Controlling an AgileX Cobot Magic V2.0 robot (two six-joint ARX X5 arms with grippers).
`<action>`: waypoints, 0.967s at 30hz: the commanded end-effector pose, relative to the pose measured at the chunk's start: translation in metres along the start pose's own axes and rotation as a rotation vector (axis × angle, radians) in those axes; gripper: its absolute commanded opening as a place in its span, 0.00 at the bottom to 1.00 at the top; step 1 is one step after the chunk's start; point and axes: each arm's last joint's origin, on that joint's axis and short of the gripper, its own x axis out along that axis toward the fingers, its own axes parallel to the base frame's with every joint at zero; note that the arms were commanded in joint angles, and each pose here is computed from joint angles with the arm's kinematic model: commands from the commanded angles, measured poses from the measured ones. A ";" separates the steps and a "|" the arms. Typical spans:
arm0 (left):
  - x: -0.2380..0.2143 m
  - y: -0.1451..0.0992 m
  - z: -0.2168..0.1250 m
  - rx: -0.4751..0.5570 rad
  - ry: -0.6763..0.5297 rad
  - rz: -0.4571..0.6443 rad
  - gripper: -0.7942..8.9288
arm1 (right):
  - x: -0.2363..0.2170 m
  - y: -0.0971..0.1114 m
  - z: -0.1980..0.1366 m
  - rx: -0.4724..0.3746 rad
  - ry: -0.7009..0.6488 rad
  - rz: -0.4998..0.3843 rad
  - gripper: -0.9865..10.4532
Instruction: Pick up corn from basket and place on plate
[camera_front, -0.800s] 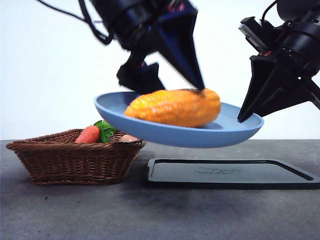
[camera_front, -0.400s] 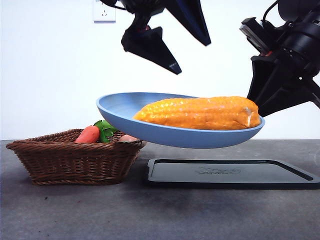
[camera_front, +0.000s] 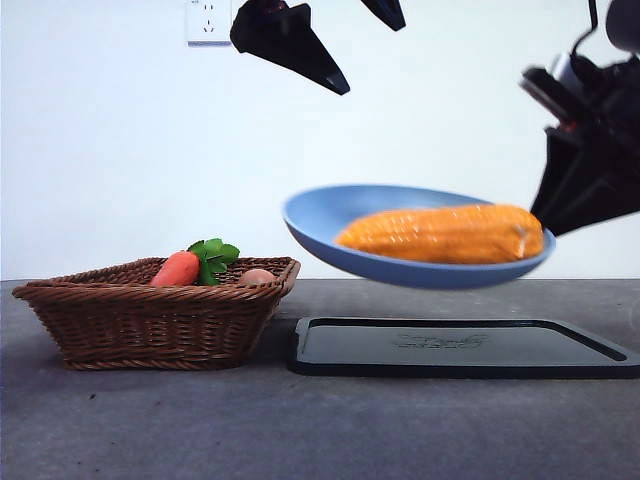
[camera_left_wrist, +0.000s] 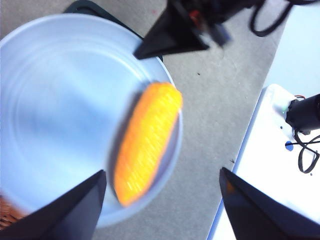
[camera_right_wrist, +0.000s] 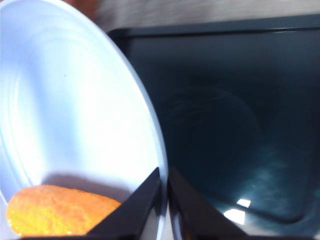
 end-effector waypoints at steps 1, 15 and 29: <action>-0.009 -0.006 0.008 0.026 -0.037 0.002 0.46 | 0.007 -0.013 0.014 0.037 -0.007 -0.011 0.09; -0.009 -0.007 0.005 0.007 -0.006 -0.002 0.46 | 0.046 -0.055 0.046 0.139 0.062 -0.054 0.09; -0.009 -0.006 0.004 0.005 -0.002 -0.002 0.46 | 0.054 -0.063 0.041 0.161 0.109 -0.111 0.16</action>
